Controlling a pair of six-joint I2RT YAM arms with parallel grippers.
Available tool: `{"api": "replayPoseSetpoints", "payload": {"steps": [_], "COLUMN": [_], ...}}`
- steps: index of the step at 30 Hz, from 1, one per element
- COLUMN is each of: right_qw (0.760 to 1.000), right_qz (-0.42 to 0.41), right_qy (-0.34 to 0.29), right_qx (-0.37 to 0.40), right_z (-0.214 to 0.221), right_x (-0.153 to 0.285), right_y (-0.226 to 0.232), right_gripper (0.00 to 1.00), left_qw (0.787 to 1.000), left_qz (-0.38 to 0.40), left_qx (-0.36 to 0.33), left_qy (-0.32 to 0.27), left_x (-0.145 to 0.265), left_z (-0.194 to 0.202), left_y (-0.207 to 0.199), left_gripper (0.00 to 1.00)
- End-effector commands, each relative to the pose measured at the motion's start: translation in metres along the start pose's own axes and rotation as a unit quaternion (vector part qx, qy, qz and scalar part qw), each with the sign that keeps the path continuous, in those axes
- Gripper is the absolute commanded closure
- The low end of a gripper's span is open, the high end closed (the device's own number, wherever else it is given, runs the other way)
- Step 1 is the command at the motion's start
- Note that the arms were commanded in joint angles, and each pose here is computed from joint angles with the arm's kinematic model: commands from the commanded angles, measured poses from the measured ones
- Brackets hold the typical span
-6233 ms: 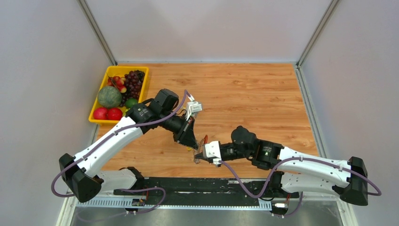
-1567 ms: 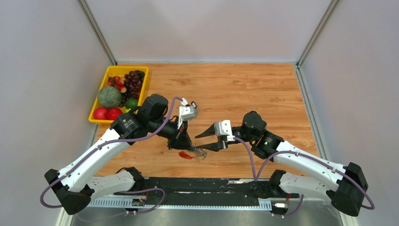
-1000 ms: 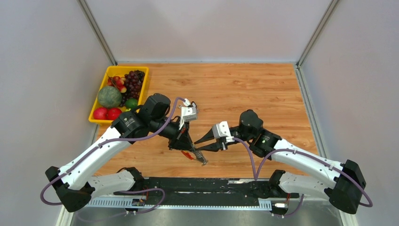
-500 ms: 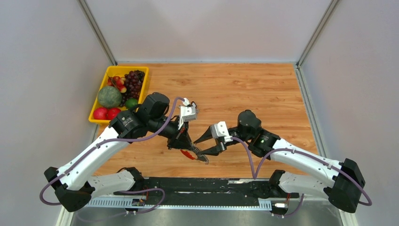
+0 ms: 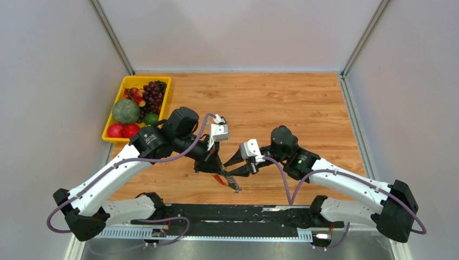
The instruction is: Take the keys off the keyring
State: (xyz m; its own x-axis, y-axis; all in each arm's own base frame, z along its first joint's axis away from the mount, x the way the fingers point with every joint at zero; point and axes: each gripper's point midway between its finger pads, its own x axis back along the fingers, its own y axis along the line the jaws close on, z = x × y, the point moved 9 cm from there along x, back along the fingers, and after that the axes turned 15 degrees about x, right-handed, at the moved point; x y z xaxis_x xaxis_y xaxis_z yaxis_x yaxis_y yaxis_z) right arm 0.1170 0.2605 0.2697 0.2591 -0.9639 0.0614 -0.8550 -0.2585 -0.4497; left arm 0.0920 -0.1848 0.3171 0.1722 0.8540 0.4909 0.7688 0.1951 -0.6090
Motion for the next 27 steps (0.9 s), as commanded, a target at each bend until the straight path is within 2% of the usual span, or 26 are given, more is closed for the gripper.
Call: {"api": "replayPoseSetpoints", "payload": {"steps": [1, 4, 6, 10, 18, 21, 27], "right_qw": [0.999, 0.999, 0.999, 0.999, 1.0, 0.999, 0.993], "right_qz": [0.003, 0.002, 0.001, 0.001, -0.011, -0.023, -0.038], "right_qy": [-0.024, -0.023, -0.023, -0.023, -0.021, -0.024, -0.007], "right_qx": [0.027, 0.027, 0.025, 0.025, 0.0, -0.035, -0.114], "right_z": [-0.018, -0.017, -0.016, -0.017, -0.017, -0.019, -0.016], "right_x": [0.001, 0.003, 0.004, 0.006, 0.006, 0.005, 0.002], "right_y": [-0.004, -0.001, 0.001, 0.002, 0.007, 0.009, 0.012], "right_gripper": [0.73, 0.84, 0.86, 1.0, 1.0, 1.0, 1.0], "left_qw": [0.999, 0.999, 0.998, 0.998, 0.991, 0.987, 0.98], "left_qz": [0.007, -0.001, -0.011, -0.031, -0.101, -0.142, -0.173], "left_qx": [-0.038, -0.042, -0.046, -0.051, -0.066, -0.065, -0.076], "left_qy": [-0.021, -0.023, -0.027, -0.033, -0.051, -0.049, -0.058], "left_x": [0.008, 0.011, 0.014, 0.018, 0.029, 0.033, 0.037], "left_z": [-0.01, -0.01, -0.01, -0.011, -0.014, -0.013, -0.016], "left_y": [-0.01, -0.012, -0.012, -0.012, -0.008, -0.002, 0.001], "left_gripper": [1.0, 1.0, 1.0, 1.0, 1.0, 1.0, 1.0]}}
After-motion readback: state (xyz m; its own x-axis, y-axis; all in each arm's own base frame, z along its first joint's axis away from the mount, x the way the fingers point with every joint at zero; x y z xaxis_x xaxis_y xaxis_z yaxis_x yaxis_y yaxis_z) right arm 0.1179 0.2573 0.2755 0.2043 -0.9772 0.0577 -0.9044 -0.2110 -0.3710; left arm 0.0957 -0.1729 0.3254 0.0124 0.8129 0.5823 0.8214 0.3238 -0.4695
